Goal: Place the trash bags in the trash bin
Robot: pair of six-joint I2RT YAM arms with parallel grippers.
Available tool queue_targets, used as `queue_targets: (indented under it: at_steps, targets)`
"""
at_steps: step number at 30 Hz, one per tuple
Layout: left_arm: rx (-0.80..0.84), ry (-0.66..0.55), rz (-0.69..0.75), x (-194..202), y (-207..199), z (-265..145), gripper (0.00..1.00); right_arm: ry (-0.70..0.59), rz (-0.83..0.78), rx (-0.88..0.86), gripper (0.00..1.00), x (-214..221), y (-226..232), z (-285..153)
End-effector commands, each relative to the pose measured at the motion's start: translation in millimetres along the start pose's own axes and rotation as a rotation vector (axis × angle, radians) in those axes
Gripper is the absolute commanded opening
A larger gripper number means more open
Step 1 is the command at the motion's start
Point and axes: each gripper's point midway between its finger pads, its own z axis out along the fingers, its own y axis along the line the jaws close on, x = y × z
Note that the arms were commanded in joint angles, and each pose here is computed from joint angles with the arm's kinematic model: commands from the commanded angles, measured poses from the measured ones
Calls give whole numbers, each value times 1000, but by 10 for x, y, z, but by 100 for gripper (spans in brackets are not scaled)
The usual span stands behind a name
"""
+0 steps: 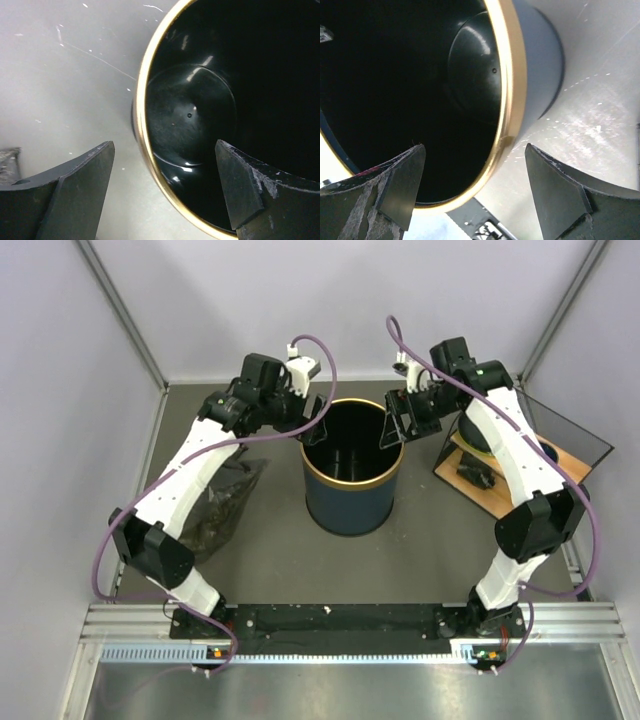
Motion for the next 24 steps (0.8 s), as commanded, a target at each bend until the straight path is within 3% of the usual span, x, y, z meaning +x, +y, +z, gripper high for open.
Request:
queue_targets:
  at_steps: [1,7,9,15,17,22,24]
  targets:
    - [93,25,-119,71,-177,51,88,39,58,-110,82,80,163,80]
    - [96,2,-125,-37,-195,-10,66,-19,21,-156,67,-63,307,-65]
    - [119,-3,-119,-86,-237,-32,52,-39,9,-163,60,-112,349,-121]
    - [123,-16,-107,-131,-252,-42,37,-56,-3,-167,50,-156,380,-167]
    - [125,-25,-99,-157,-259,-67,26,-61,-4,-161,45,-176,373,-173]
    - [106,-50,-70,-254,-249,-150,2,-81,-19,-119,42,-232,332,-225]
    - [104,-53,-64,-274,-261,-180,0,-86,-29,-106,41,-240,319,-244]
